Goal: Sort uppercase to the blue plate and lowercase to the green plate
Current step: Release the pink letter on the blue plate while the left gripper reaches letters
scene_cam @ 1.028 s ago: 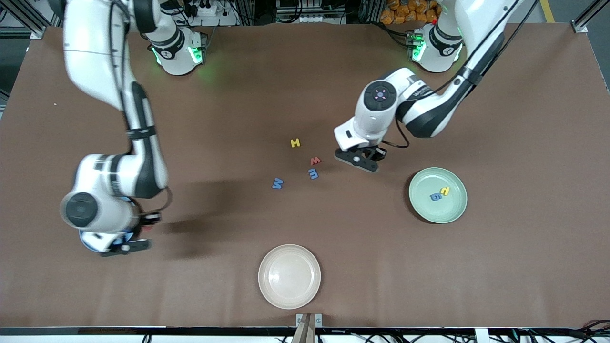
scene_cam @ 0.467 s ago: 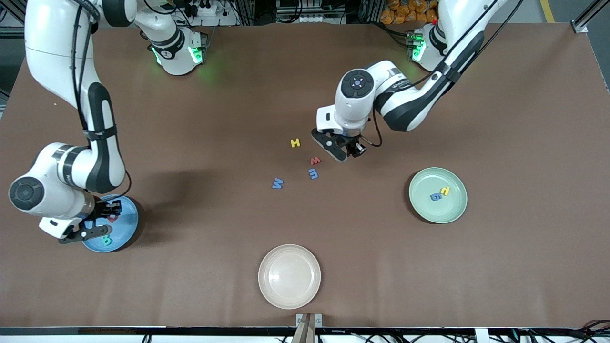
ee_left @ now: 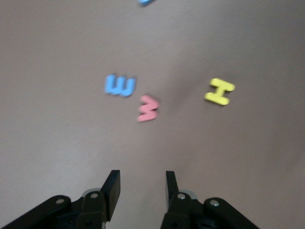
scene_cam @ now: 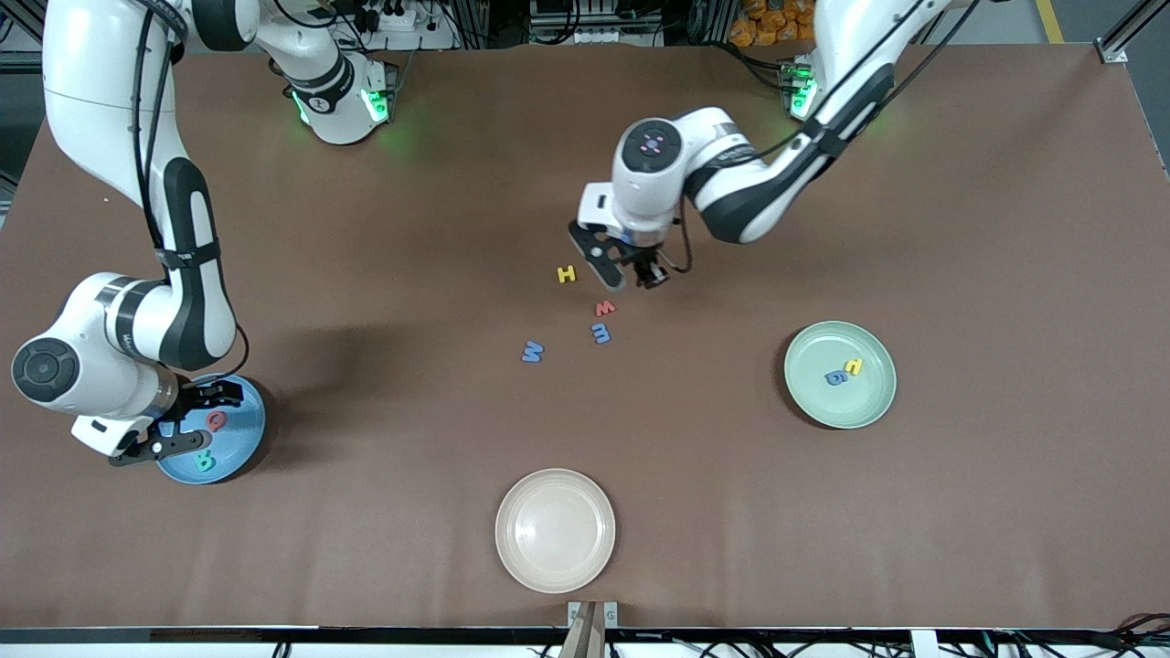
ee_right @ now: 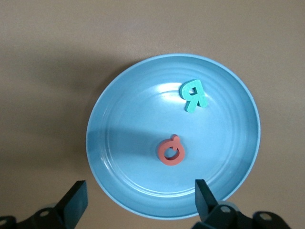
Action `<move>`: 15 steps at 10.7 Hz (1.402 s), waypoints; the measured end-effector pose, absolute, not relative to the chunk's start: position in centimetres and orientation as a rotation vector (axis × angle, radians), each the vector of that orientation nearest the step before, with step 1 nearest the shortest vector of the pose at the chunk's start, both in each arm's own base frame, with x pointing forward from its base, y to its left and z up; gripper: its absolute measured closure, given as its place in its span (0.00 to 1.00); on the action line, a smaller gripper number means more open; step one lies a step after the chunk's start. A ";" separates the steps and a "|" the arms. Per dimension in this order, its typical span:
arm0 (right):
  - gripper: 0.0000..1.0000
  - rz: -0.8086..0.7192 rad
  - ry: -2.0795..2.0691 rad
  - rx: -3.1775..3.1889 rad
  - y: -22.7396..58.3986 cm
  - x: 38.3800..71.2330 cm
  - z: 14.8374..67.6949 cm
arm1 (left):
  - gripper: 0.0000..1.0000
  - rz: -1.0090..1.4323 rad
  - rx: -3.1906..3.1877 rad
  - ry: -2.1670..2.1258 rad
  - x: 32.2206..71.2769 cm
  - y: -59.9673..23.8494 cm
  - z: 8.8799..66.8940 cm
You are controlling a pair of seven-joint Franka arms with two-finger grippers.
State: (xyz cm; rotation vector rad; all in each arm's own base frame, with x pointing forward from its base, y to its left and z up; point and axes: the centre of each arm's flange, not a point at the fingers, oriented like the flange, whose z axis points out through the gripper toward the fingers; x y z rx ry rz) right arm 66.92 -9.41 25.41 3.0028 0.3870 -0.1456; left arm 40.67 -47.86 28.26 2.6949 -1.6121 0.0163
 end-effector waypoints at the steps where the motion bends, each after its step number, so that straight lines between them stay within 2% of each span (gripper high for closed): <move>1: 0.00 -0.147 0.380 3.005 -9.7 66.9 25.6 | 0.54 0.036 2.668 -1.687 40.1 -49.1 27.2; 7: 0.00 -0.131 0.297 3.014 -12.3 66.5 26.0 | 0.54 0.118 2.621 -1.723 43.1 -49.8 24.1; 13: 0.00 -0.124 0.163 3.029 -9.0 66.9 26.3 | 0.54 0.147 2.578 -1.760 41.8 -51.2 21.8; 15: 0.00 -0.169 0.153 3.037 -9.2 66.5 26.2 | 0.54 0.150 2.579 -1.775 41.5 -51.3 20.9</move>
